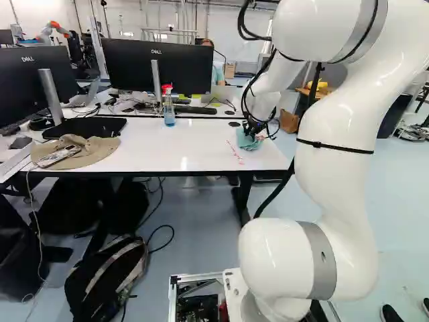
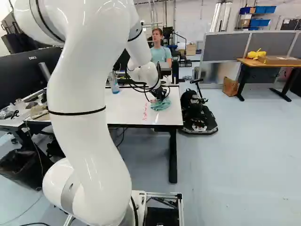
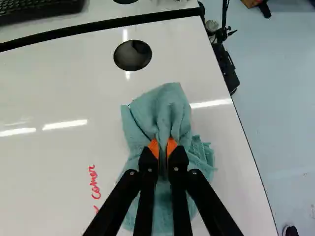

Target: Clean the table with the green towel

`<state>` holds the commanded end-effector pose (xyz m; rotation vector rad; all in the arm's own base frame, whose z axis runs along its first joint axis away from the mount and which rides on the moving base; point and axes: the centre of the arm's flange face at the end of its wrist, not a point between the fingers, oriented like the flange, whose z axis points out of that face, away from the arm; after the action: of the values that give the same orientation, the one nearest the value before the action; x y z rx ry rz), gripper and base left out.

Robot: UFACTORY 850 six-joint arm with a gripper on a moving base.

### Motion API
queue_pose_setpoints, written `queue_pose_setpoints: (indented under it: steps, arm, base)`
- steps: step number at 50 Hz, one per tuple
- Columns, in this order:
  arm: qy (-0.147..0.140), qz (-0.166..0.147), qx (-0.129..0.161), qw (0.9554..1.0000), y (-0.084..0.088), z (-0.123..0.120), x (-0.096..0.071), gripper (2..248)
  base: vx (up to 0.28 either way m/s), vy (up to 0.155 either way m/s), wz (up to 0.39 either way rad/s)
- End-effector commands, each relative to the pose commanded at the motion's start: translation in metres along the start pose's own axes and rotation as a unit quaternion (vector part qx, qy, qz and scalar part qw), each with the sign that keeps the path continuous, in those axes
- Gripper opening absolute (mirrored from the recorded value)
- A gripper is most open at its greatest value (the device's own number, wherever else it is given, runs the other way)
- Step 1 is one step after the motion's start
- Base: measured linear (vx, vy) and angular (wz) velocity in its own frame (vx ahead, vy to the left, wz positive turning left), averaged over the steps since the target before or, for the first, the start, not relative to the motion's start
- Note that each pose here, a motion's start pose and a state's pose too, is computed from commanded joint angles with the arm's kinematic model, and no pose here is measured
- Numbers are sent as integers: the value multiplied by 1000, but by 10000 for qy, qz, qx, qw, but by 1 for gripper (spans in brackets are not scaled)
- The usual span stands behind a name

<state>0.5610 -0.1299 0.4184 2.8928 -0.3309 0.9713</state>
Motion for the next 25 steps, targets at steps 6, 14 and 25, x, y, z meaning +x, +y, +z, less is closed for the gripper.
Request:
queue_pose_setpoints:
  steps: [6, 14, 25]
  arm:
    - [12, 68, -52, 10000, 10, 3, 3, 38]
    - [45, 131, -100, 9999, 19, 10, 11, 38]
    - [107, 125, -97, 9998, 19, 22, 26, 38]
  base:
    - [0, 0, 0]
    - [0, 0, 0]
    - [0, 0, 0]
